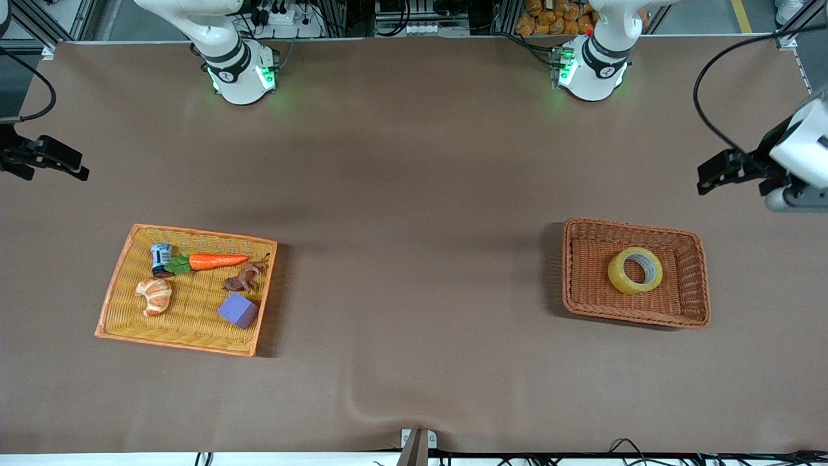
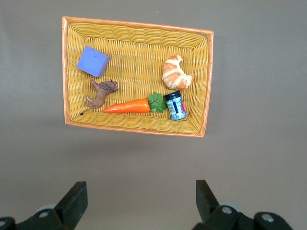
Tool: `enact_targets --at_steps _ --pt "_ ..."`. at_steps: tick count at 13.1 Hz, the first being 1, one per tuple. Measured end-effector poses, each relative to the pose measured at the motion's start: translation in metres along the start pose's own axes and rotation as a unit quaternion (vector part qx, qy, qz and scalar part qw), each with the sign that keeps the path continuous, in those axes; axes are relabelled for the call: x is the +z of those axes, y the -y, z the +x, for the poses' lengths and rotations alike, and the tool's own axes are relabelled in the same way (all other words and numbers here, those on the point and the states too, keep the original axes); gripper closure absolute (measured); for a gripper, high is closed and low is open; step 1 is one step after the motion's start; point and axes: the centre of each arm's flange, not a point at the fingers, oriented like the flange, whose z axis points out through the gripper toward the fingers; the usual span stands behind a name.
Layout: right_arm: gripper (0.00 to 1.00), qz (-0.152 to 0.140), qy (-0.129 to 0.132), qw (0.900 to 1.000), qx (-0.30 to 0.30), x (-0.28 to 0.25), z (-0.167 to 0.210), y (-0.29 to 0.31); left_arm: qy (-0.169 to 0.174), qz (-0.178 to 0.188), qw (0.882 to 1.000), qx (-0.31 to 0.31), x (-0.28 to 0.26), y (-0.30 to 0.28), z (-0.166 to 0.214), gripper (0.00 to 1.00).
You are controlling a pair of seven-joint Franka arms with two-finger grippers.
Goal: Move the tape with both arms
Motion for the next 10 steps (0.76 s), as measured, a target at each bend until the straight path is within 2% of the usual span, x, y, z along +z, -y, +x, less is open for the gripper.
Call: enact_targets --at_steps 3,7,10 --pt "0.0 0.001 0.0 1.0 0.001 0.0 0.0 -0.001 -0.008 0.005 1.0 0.001 -0.013 -0.004 -0.009 0.0" --pt "0.0 0.002 0.0 1.0 0.001 0.0 0.0 0.0 0.007 -0.007 1.0 -0.002 -0.003 -0.004 -0.012 0.0" --pt "0.0 0.003 0.0 1.0 0.001 0.001 0.0 -0.001 0.007 -0.009 1.0 -0.003 -0.004 -0.003 -0.015 0.0"
